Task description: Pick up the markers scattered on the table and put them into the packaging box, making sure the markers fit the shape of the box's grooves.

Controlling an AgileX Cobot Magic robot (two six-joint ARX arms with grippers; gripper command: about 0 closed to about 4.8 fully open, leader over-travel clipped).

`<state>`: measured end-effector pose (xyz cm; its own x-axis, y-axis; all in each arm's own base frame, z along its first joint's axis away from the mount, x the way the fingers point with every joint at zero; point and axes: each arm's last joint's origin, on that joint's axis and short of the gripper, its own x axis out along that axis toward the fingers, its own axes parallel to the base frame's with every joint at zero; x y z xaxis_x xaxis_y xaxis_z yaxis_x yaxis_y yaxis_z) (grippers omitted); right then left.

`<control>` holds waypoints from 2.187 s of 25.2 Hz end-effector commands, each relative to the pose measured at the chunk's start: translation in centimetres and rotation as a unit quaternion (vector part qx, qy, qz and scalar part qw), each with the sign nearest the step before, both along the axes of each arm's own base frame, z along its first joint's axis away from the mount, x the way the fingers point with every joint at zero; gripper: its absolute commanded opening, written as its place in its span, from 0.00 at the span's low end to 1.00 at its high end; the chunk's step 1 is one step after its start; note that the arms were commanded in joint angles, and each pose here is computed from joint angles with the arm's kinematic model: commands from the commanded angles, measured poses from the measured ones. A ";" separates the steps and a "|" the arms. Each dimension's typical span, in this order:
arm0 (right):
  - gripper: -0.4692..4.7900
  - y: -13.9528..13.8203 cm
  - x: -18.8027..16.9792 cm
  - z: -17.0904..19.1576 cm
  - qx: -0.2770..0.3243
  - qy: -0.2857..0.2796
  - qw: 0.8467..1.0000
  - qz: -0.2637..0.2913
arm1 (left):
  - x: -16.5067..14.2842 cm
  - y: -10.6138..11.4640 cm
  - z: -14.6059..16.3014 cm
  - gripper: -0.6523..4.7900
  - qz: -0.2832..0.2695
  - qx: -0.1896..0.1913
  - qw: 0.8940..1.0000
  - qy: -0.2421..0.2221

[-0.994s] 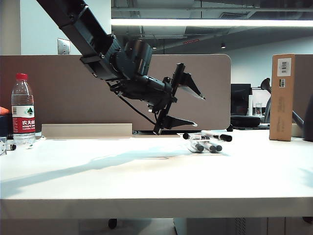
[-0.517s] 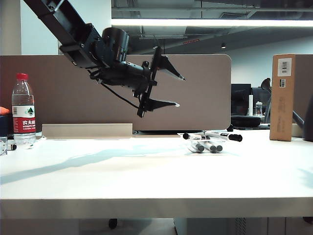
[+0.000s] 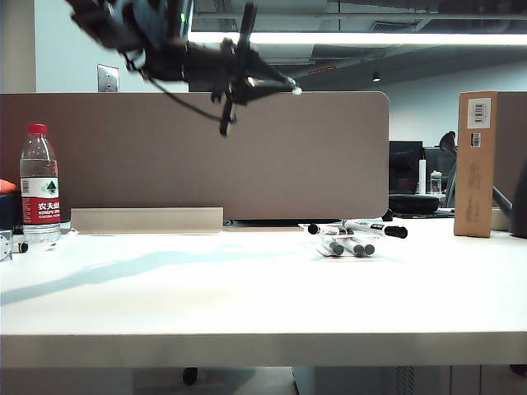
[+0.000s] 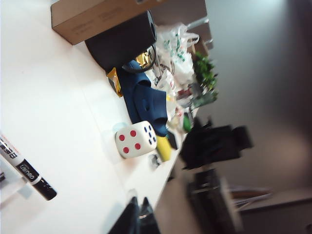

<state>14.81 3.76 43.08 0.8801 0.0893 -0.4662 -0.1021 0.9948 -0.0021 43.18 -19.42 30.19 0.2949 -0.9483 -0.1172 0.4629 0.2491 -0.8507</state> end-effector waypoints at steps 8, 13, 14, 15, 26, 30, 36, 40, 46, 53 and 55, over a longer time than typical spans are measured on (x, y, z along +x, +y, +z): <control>0.09 0.2 -1.0 -1.9 0.007 0.114 0.992 0.059 | -6.2 1.2 1.5 0.11 -0.006 0.292 0.953 -0.078; 0.09 0.4 -1.0 -2.1 0.037 0.124 0.987 0.092 | -9.3 0.1 2.9 0.11 -0.038 0.363 0.923 -0.125; 0.09 0.4 -1.0 -2.1 0.045 0.123 0.988 0.087 | -9.8 -0.1 3.2 0.11 -0.046 0.356 0.924 -0.130; 0.09 0.4 -1.2 -2.0 0.050 0.120 0.988 0.086 | -10.3 -0.2 3.8 0.11 -0.051 0.348 0.926 -0.137; 0.09 -2.2 -10.0 -1.8 0.128 -0.014 0.990 0.066 | -21.8 4.6 6.5 0.11 0.075 0.294 0.908 -0.290; 0.09 -2.3 -11.4 -3.9 0.141 -0.017 0.984 0.106 | -27.4 5.5 5.0 0.11 0.111 0.278 0.891 -0.341; 0.09 -3.0 -13.8 -4.9 0.104 -0.084 0.981 0.138 | -33.6 6.1 3.5 0.11 0.147 0.202 0.871 -0.423; 0.09 -3.6 -15.8 -5.2 0.097 -0.116 0.978 0.144 | -35.8 6.9 1.7 0.11 0.168 0.220 0.864 -0.421; 0.09 -4.2 -17.8 -5.8 0.100 -0.137 0.975 0.145 | -36.2 7.1 0.9 0.11 0.140 0.250 0.864 -0.413; 0.09 -4.6 -19.2 -6.3 0.102 -0.152 0.972 0.147 | -36.2 7.1 0.8 0.11 0.138 0.252 0.864 -0.413; 0.09 -4.6 -19.4 -6.4 0.102 -0.154 0.972 0.147 | -36.2 7.1 0.8 0.11 0.138 0.252 0.864 -0.413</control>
